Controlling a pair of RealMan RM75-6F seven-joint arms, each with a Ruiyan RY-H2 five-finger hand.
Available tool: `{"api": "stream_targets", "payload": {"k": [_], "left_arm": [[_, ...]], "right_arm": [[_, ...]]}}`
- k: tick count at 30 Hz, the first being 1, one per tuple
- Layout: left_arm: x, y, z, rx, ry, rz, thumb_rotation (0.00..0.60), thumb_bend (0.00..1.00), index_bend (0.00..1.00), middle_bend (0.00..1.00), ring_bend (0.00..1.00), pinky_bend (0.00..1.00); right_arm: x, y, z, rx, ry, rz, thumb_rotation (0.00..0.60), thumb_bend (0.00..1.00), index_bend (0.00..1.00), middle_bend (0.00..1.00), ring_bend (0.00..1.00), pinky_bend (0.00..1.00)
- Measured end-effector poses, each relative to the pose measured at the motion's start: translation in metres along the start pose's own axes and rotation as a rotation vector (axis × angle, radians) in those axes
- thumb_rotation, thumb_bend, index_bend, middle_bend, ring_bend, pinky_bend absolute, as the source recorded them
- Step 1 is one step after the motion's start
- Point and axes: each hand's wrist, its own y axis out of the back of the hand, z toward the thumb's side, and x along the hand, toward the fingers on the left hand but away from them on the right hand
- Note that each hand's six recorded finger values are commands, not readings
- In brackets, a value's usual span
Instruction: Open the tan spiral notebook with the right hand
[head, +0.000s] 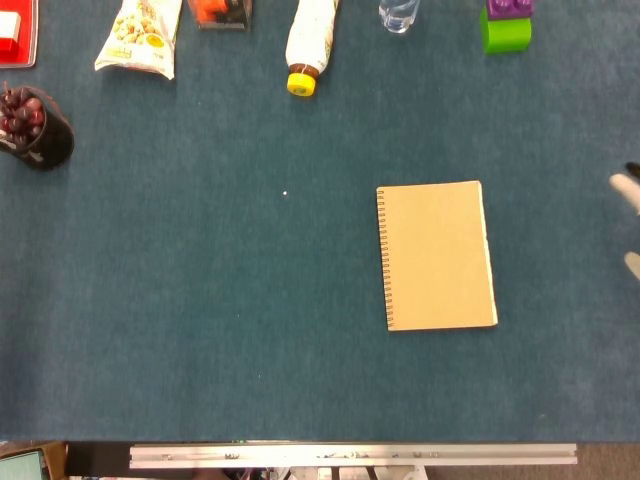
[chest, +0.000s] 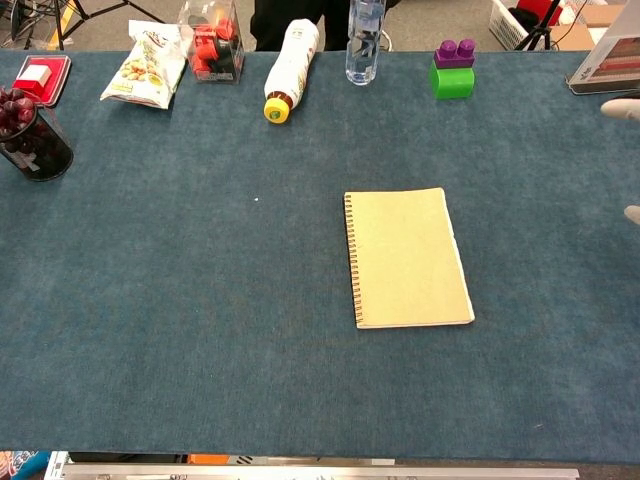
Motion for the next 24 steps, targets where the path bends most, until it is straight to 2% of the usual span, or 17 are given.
{"api": "stream_targets", "payload": {"k": [7, 15, 24], "left_arm": [[0.000, 0.000, -0.002, -0.001, 0.007, -0.005, 0.600, 0.22, 0.47, 0.42, 0.42, 0.51], [0.000, 0.001, -0.003, -0.005, 0.011, -0.007, 0.600, 0.22, 0.47, 0.42, 0.42, 0.51], [0.000, 0.000, -0.004, -0.006, 0.012, -0.011, 0.600, 0.22, 0.47, 0.42, 0.42, 0.51]], "right_arm": [[-0.019, -0.010, 0.009, 0.103, 0.158, 0.008, 0.600, 0.41, 0.14, 0.14, 0.03, 0.23], [-0.029, -0.032, 0.013, 0.217, 0.240, 0.092, 0.600, 0.41, 0.14, 0.14, 0.03, 0.23], [-0.034, -0.051, 0.018, 0.273, 0.290, 0.143, 0.600, 0.41, 0.14, 0.14, 0.03, 0.23]]}}
